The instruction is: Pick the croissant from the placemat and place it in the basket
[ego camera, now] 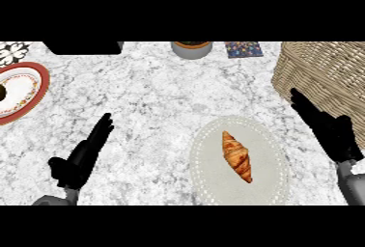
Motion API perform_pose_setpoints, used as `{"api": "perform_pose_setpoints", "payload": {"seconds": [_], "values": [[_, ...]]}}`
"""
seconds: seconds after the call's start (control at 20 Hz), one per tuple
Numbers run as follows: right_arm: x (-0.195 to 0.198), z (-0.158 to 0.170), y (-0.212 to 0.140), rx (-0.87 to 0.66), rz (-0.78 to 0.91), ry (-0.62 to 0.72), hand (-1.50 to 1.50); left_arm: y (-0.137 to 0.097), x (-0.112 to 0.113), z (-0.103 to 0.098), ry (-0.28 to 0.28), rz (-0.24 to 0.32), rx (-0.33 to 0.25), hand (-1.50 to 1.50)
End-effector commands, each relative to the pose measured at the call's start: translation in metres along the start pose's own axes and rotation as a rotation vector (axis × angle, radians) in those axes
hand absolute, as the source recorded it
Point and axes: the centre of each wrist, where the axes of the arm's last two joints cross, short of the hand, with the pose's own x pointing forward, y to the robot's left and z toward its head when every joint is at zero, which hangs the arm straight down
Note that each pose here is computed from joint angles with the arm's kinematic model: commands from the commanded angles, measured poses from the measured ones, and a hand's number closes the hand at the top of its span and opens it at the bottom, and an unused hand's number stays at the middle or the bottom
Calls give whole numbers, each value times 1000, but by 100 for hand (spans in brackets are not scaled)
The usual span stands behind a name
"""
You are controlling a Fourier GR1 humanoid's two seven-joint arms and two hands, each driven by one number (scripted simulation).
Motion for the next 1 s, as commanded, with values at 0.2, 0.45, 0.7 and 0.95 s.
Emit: {"api": "perform_pose_setpoints", "payload": {"seconds": [0.2, 0.45, 0.7, 0.95], "values": [[30, -34, 38, 459, -215, -354, 150, 32, 42, -35, 6, -166, 126, 0], [69, -21, 95, 765, -347, -891, -150, 32, 41, -37, 95, -156, 157, 0], [57, 1, 105, 510, -43, -987, -150, 35, 62, -45, 137, -174, 197, 0], [93, 4, 41, 370, 542, -874, -150, 50, 59, -39, 140, -194, 204, 0]]}}
